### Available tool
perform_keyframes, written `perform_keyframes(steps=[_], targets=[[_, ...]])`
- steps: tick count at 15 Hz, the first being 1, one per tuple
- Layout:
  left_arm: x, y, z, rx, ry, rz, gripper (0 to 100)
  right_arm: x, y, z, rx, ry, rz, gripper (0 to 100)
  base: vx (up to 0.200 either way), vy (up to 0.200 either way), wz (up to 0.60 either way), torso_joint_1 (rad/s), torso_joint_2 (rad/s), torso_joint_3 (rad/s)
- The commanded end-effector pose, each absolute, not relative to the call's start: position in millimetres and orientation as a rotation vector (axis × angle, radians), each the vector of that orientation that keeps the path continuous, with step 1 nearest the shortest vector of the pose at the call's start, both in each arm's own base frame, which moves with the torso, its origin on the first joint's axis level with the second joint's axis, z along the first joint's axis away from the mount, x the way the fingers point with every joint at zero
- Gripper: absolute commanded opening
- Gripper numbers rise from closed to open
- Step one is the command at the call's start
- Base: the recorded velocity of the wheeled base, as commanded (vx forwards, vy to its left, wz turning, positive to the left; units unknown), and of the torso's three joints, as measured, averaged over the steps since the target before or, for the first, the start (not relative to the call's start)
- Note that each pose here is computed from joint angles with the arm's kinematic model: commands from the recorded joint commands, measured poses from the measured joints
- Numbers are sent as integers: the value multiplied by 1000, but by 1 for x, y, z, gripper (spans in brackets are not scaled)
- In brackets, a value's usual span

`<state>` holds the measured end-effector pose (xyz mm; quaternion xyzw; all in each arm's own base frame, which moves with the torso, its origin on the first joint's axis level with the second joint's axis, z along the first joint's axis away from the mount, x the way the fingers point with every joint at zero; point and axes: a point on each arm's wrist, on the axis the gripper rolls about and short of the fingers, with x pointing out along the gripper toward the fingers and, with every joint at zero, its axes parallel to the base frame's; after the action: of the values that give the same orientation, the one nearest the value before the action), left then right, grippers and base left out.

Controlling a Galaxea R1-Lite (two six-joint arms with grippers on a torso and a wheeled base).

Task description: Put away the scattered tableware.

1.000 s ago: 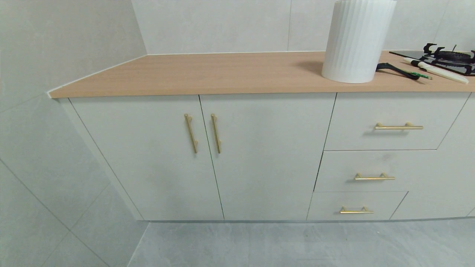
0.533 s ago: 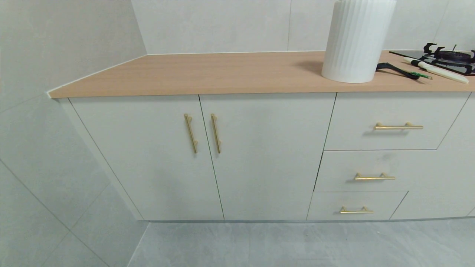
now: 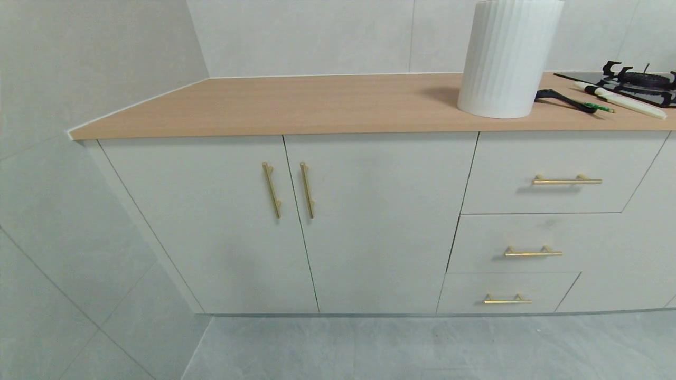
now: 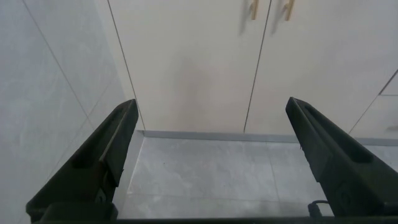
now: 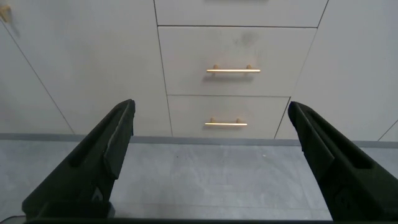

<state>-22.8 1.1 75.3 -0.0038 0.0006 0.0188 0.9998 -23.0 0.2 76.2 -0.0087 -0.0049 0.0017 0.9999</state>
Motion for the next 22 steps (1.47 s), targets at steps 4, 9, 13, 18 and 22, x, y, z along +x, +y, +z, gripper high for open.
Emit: perform_keyframes(steps=[4, 9, 13, 18, 22], targets=[[-23, 1, 75, -8, 1, 38, 100, -23, 0, 76, -14, -8, 5, 100, 0, 0, 0, 0, 0, 0], [-23, 1, 75, -9, 1, 38, 100, -23, 0, 76, -14, -8, 5, 100, 0, -160, 0, 0, 0, 2], [-23, 1, 75, -9, 1, 38, 100, -23, 0, 76, -14, -8, 5, 100, 0, -200, 0, 6, 5, 2], [-23, 1, 75, -9, 1, 38, 100, -23, 0, 76, -14, -8, 5, 100, 0, -200, 0, 0, 0, 5], [-23, 1, 75, -9, 1, 38, 100, -23, 0, 76, -14, -8, 5, 100, 0, -50, 0, 1, 1, -1]])
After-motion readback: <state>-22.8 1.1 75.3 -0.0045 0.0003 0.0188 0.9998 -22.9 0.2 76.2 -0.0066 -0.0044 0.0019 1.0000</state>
